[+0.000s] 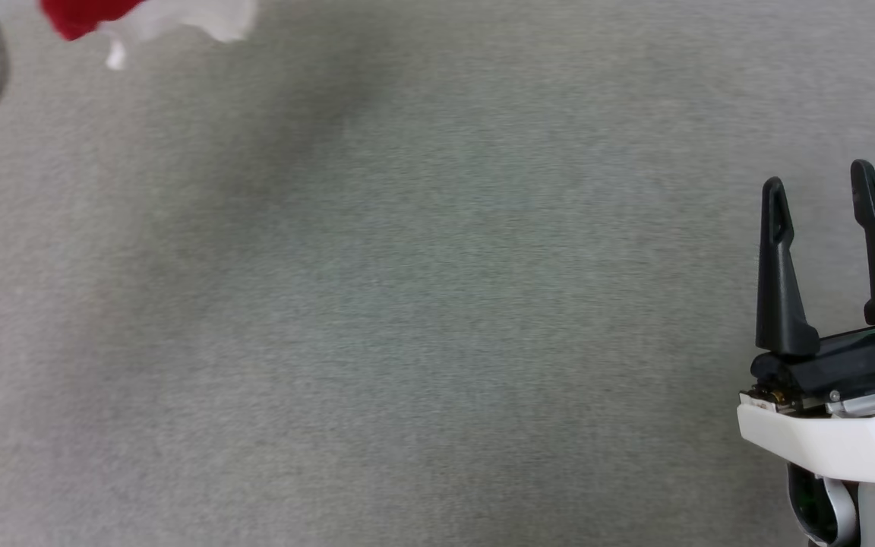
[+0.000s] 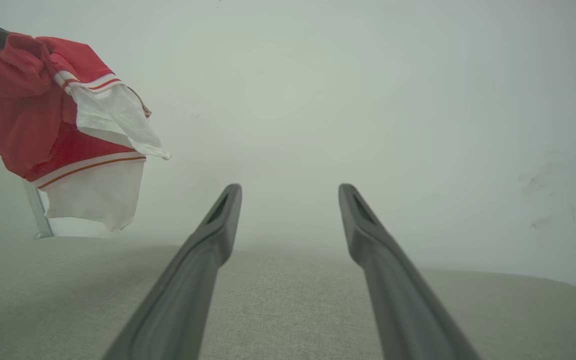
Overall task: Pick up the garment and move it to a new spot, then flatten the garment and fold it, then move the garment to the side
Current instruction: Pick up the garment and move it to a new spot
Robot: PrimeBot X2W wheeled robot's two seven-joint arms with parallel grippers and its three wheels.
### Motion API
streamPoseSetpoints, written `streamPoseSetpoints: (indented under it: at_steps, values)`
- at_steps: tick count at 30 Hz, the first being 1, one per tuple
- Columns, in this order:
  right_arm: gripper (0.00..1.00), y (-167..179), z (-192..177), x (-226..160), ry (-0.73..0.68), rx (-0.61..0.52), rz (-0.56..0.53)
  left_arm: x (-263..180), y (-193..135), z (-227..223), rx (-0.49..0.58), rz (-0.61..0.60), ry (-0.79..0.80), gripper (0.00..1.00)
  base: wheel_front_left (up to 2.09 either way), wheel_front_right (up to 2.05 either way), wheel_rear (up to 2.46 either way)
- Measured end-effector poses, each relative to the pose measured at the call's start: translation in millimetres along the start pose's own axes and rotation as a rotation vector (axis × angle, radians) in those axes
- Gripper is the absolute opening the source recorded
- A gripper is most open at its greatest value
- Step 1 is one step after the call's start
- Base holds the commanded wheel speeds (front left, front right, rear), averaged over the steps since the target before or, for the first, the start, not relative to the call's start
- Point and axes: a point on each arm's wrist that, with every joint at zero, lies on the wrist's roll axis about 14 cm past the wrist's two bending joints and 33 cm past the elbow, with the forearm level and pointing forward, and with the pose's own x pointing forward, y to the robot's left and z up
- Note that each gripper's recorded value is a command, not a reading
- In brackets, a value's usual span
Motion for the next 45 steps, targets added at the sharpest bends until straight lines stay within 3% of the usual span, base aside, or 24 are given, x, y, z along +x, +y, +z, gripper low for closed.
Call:
streamPoseSetpoints:
  at_steps: [8,14,20,33,41,42,43,45]
  values:
    - [1.0,-36,18,-25,0.004,-0.051,-0.107,37,-114,39,0.103,-0.298,-0.114,0.0,0.0,0.0,0.0]
    - [1.0,-54,26,-42,0.014,-0.087,-0.166,40,-189,41,0.171,-0.487,-0.151,0.0,0.0,0.0,0.0]
    - [1.0,-57,26,-46,0.024,-0.091,-0.177,41,-249,-22,0.188,-0.647,-0.02,0.0,0.0,0.0,0.0]
    - [1.0,-58,-2,-49,0.099,-0.081,-0.18,19,-345,-197,-0.059,-0.843,0.359,0.0,0.0,0.0,0.0]
    - [1.0,-53,-8,-48,0.117,-0.079,-0.163,4,-365,-210,-0.122,-0.85,0.362,0.0,0.0,0.0,0.0]
    - [1.0,-51,-8,-49,0.117,-0.078,-0.159,5,-362,-208,-0.125,-0.837,0.343,0.24,0.0,0.0,0.0]
    - [1.0,-50,-8,-49,0.118,-0.076,-0.157,6,-360,-205,-0.126,-0.822,0.317,1.0,0.0,0.0,0.0]
    - [1.0,-48,-5,-51,0.115,-0.075,-0.153,11,-352,-192,-0.137,-0.784,0.251,1.0,0.0,0.0,0.0]
